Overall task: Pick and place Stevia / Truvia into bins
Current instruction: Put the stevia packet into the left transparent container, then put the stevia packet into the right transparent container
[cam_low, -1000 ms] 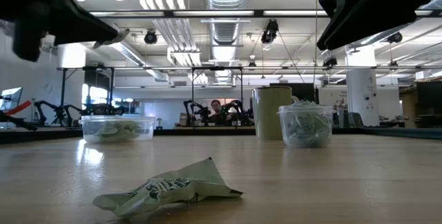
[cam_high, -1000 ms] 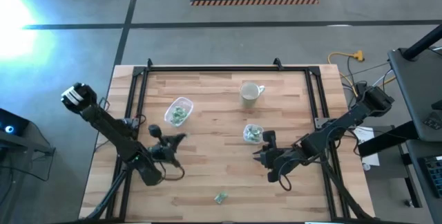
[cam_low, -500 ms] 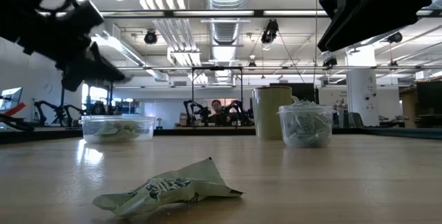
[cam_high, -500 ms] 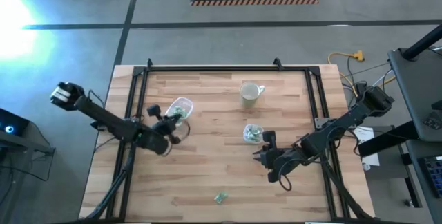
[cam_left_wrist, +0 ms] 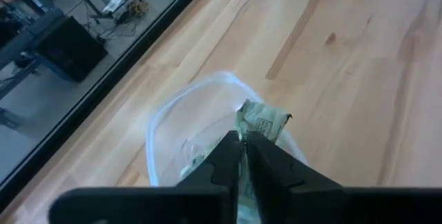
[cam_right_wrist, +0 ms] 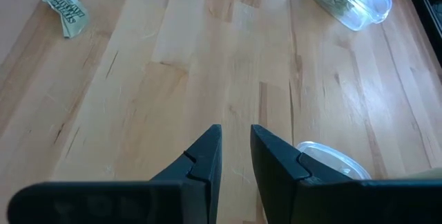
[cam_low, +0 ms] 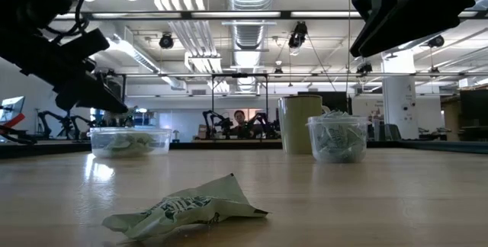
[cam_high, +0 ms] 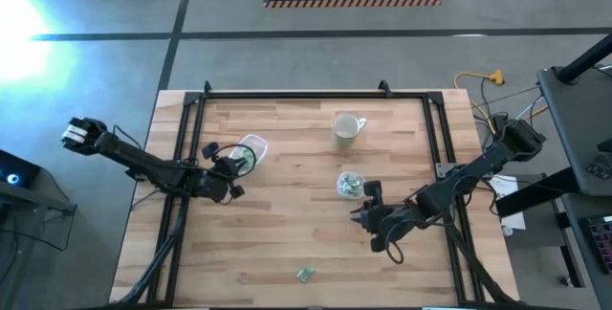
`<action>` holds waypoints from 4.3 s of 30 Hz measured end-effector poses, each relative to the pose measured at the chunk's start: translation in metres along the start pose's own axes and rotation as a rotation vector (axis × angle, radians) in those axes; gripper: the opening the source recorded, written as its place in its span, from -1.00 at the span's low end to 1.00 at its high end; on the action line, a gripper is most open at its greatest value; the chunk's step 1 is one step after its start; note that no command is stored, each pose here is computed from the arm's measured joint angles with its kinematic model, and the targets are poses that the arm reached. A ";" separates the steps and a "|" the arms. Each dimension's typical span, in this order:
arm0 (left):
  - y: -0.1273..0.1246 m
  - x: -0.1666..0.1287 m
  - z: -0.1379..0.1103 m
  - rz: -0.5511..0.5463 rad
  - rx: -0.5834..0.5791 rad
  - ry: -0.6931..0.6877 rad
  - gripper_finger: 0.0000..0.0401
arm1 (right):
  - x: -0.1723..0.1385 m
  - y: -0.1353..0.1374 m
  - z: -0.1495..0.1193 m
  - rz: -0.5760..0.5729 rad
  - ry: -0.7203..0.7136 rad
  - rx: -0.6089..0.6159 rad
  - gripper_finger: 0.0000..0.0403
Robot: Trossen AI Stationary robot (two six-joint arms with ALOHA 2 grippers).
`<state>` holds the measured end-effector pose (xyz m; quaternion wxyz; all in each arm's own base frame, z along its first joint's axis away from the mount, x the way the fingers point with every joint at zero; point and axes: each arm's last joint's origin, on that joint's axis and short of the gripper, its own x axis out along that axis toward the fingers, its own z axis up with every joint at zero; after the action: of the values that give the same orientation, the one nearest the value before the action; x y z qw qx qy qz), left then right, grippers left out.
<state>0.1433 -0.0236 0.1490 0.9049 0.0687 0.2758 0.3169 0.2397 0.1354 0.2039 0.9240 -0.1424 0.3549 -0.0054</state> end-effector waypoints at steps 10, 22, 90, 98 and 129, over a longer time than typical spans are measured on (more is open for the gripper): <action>-0.003 0.002 0.003 0.022 0.005 0.000 -0.46 | 0.000 0.000 0.000 0.000 -0.003 0.004 -0.66; -0.010 -0.009 0.043 -0.194 -0.038 -0.026 -0.33 | 0.016 0.014 0.022 0.296 -0.396 -0.137 -0.66; -0.012 -0.006 0.031 -0.223 -0.026 0.021 -0.33 | 0.174 0.058 0.067 0.673 -0.086 -0.316 -0.93; -0.012 -0.006 0.030 -0.223 -0.027 0.021 -0.33 | 0.137 0.039 0.084 0.512 0.020 -0.349 -0.93; -0.013 -0.005 0.030 -0.225 -0.036 0.010 -0.33 | 0.021 -0.078 -0.049 -0.080 -0.099 0.146 -0.94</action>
<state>0.1634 -0.0350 0.1726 0.9344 0.0193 0.2806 0.2186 0.2297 0.0457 0.1764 0.9474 -0.0890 0.3013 -0.0612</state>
